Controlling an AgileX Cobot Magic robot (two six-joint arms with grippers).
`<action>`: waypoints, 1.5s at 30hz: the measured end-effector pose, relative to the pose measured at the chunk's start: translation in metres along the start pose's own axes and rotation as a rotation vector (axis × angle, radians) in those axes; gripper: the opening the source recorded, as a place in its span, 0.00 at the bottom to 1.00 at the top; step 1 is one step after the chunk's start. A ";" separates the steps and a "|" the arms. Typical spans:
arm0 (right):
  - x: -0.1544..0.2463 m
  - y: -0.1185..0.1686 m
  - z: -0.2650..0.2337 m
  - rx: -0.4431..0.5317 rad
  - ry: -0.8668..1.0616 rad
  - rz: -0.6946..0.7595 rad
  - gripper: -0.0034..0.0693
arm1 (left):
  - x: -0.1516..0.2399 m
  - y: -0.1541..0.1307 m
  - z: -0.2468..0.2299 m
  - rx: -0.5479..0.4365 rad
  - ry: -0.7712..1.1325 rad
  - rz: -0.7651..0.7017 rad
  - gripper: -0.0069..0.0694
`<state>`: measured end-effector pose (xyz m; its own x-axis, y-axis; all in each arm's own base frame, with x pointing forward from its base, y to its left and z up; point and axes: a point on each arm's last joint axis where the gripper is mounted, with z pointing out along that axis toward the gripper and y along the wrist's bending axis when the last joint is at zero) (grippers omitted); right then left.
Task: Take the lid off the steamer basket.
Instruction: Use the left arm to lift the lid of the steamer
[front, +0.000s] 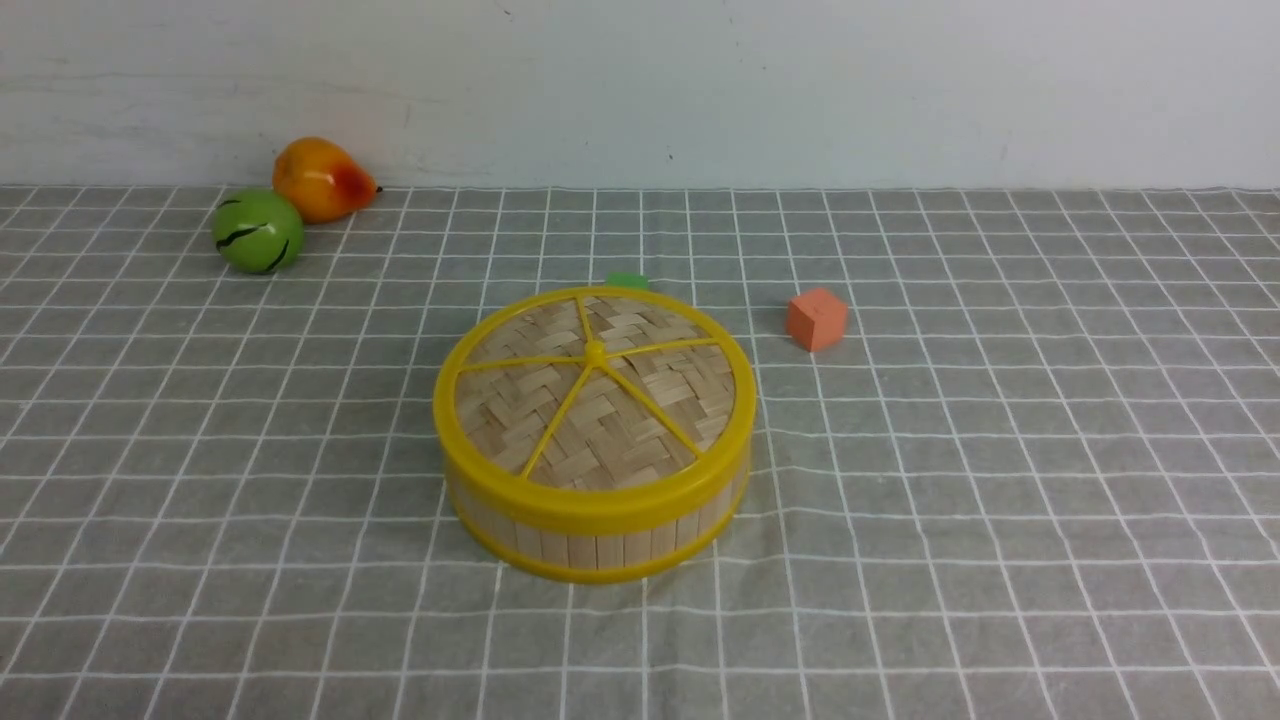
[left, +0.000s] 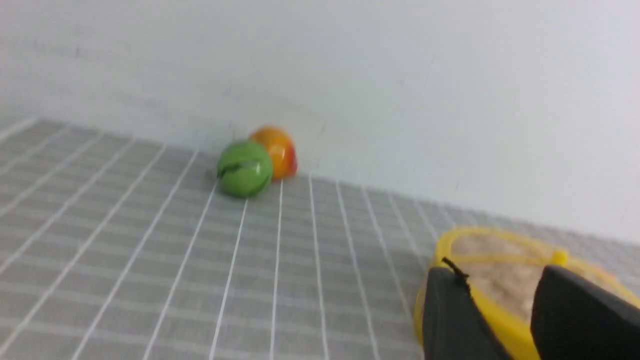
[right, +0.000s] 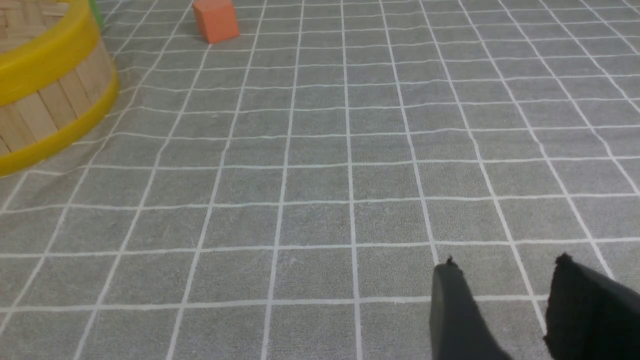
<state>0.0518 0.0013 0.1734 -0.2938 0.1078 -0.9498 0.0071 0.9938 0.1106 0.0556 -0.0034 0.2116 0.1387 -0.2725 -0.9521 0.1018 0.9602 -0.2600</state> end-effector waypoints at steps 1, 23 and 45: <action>0.000 0.000 0.000 0.000 0.000 0.000 0.38 | -0.006 -0.002 0.000 0.019 -0.070 0.000 0.40; 0.000 0.000 0.000 0.000 0.000 0.000 0.38 | -0.051 -0.010 -0.005 0.117 -0.368 -0.300 0.34; 0.000 0.000 0.000 0.000 0.000 0.000 0.38 | -0.119 -0.039 0.156 -0.131 0.574 -0.160 0.07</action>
<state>0.0518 0.0013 0.1734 -0.2938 0.1078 -0.9498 0.0071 0.9938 0.1106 0.1884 -0.0179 0.3603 -0.4248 -0.3731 -0.8248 -0.0499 0.9194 -0.3902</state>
